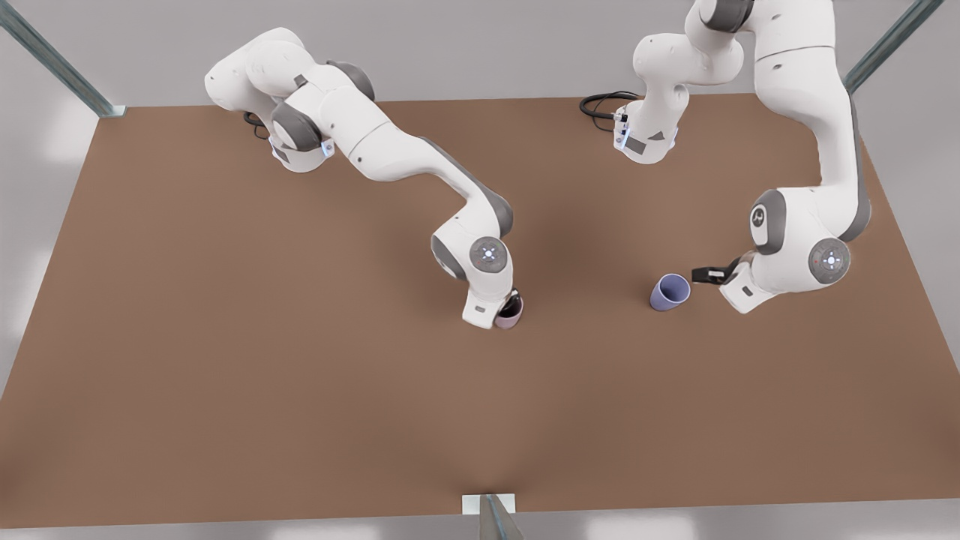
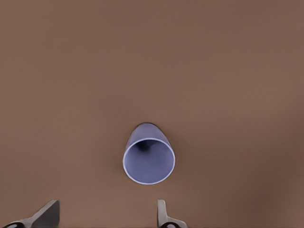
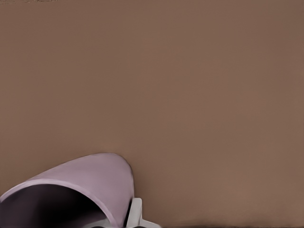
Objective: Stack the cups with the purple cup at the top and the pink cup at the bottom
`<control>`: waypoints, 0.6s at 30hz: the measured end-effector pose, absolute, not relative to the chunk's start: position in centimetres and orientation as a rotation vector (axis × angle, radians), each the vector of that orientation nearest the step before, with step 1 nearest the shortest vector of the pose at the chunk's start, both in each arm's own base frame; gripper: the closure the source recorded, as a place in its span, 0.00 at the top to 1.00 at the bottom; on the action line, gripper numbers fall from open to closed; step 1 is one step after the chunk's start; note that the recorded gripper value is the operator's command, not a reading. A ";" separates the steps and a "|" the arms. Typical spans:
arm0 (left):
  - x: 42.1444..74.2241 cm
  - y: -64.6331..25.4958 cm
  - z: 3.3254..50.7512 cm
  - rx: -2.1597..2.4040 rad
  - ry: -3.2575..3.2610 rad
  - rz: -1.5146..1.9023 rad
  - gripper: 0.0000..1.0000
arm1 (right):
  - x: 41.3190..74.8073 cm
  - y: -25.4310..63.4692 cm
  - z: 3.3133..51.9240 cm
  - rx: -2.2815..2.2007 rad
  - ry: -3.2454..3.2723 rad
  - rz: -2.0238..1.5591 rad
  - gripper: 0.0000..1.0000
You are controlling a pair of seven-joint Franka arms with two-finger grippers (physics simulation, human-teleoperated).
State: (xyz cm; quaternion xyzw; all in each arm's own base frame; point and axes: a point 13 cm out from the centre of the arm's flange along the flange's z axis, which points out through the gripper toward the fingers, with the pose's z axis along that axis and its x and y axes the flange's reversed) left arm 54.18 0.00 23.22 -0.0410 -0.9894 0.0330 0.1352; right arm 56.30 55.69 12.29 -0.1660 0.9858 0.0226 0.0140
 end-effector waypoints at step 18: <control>53.1 0.9 12.6 -0.237 -2.972 0.083 1.00 | 57.0 54.2 17.3 0.186 3.119 0.138 0.73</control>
